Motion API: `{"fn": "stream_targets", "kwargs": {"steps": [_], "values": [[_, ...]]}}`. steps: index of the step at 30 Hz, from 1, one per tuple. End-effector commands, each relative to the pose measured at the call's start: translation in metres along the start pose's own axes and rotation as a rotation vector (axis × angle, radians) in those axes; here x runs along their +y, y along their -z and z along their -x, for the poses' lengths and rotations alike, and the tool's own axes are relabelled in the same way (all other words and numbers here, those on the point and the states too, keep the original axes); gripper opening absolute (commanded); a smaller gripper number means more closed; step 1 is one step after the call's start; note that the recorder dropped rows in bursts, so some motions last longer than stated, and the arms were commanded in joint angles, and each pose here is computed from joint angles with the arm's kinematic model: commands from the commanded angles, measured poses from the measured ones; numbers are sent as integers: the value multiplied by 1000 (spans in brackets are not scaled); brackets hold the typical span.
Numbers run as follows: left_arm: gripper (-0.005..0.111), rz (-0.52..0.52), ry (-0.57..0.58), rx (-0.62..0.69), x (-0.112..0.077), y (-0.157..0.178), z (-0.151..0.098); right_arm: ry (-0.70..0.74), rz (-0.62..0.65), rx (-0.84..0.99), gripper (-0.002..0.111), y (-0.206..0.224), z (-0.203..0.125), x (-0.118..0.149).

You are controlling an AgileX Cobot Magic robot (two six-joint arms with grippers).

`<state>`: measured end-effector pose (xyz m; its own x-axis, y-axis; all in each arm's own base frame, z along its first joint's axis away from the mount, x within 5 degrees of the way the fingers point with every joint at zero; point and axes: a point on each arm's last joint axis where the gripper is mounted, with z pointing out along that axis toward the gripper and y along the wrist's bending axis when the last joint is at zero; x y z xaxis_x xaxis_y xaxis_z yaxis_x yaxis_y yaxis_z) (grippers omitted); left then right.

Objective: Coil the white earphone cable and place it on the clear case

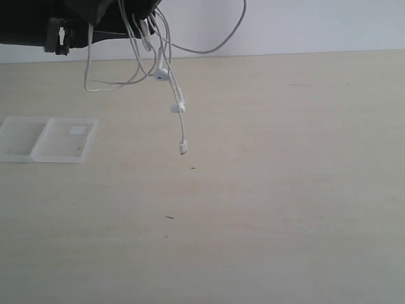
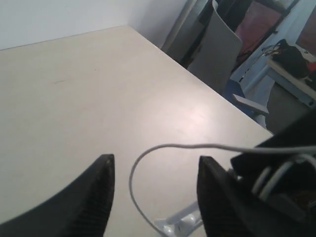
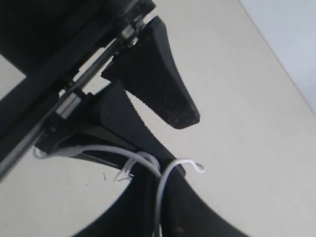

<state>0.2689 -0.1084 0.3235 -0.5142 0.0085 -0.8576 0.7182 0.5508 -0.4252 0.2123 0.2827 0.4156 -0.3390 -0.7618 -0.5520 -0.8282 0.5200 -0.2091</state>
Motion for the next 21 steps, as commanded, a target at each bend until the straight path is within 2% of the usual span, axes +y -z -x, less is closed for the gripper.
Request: {"fn": "stream_targets", "kwargs": {"steps": [1,10,16,21], "values": [[50,32,-20,-8,4,6,1,6,-32,-12,0,0,2,-4],[50,147,8,-79,18,45,12,11,-31,9,0,-9,3,-3],[59,174,-10,-117,13,57,17,23,-11,49,0,-28,4,1],[58,228,-43,-165,5,66,24,33,-2,73,0,-39,4,3]]}}
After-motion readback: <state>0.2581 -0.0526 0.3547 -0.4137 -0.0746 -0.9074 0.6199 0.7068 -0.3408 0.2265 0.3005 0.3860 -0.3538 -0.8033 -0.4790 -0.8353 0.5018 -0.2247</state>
